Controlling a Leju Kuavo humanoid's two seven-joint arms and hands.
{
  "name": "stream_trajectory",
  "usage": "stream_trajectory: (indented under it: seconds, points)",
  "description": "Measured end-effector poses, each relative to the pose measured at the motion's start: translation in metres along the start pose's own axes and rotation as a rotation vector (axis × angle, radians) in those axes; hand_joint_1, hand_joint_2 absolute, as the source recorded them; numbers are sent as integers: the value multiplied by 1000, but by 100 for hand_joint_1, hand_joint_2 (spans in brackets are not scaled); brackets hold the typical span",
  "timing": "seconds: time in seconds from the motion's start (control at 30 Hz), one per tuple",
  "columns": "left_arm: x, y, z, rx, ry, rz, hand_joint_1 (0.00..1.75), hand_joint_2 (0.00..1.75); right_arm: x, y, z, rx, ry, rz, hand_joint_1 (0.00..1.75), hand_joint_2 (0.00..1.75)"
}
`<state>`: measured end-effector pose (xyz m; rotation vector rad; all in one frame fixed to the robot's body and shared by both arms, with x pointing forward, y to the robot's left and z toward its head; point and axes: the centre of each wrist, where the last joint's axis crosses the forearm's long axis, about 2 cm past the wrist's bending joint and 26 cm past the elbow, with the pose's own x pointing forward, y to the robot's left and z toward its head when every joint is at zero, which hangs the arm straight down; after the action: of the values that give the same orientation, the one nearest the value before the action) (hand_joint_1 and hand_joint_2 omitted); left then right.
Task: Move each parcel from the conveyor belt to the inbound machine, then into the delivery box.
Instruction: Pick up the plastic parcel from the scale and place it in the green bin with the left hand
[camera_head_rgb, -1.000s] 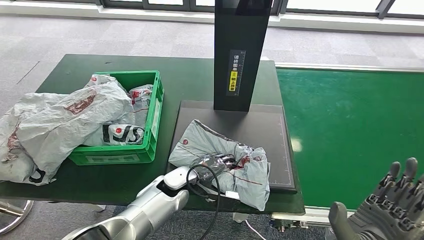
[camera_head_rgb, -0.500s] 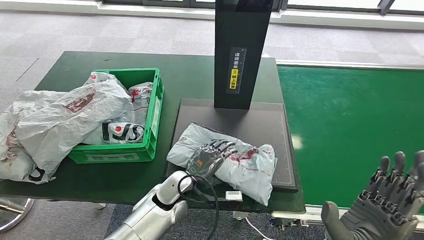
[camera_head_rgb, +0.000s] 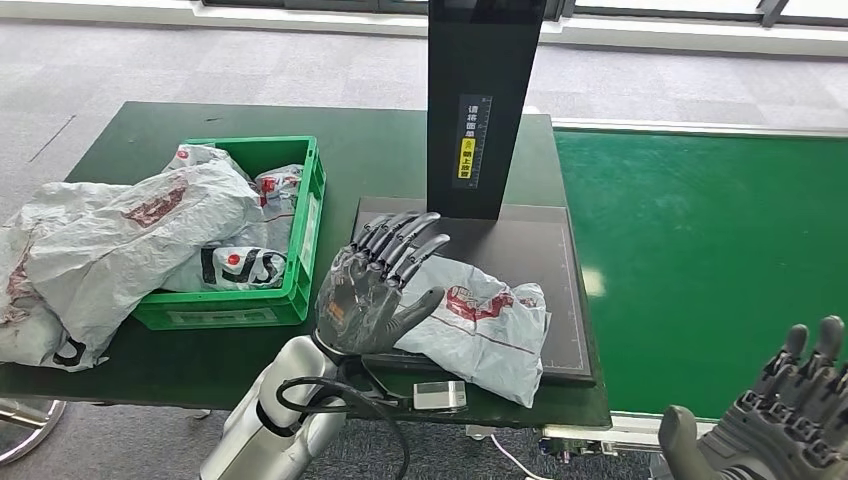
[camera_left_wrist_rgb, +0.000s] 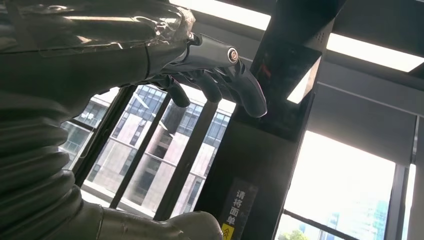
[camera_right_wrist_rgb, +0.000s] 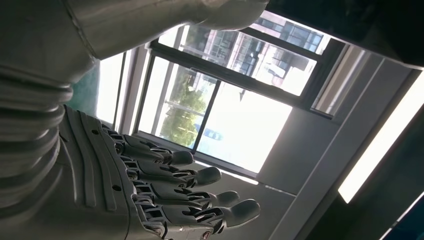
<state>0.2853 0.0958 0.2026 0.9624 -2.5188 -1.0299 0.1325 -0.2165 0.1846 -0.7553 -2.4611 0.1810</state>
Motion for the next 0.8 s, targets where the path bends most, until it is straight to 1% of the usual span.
stream_trajectory:
  seconds: [0.13, 0.2, 0.23, 0.33, 0.37, 0.6, 0.7, 0.8]
  points:
    - [0, 2, 8, -8, 5, -9, 175, 175, 0, 0, 2, -3, 10, -10, 0, 175]
    - [-1, 1, 11, -45, 6, -3, 175, 175, 1, -1, 3, -2, 13, -12, 0, 175]
    - [-2, -1, 12, -82, 5, 7, 162, 175, 1, -1, 3, 0, 15, -13, 0, 175]
    - [-5, -14, 21, -223, 11, 63, 31, 175, 2, -2, 6, 4, 23, -21, 0, 175]
    - [-6, -20, 26, -263, 17, 85, 0, 175, 2, -2, 7, 6, 25, -26, 0, 175]
    - [-12, -62, 56, -531, 43, 277, 0, 175, 2, -4, 10, 16, 21, -44, 0, 175]
    - [-11, -77, 65, -595, 57, 320, 0, 175, 2, -4, 11, 16, 16, -45, 0, 175]
    - [-7, -86, 68, -632, 81, 354, 0, 175, 3, -3, 11, 19, 9, -45, 0, 175]
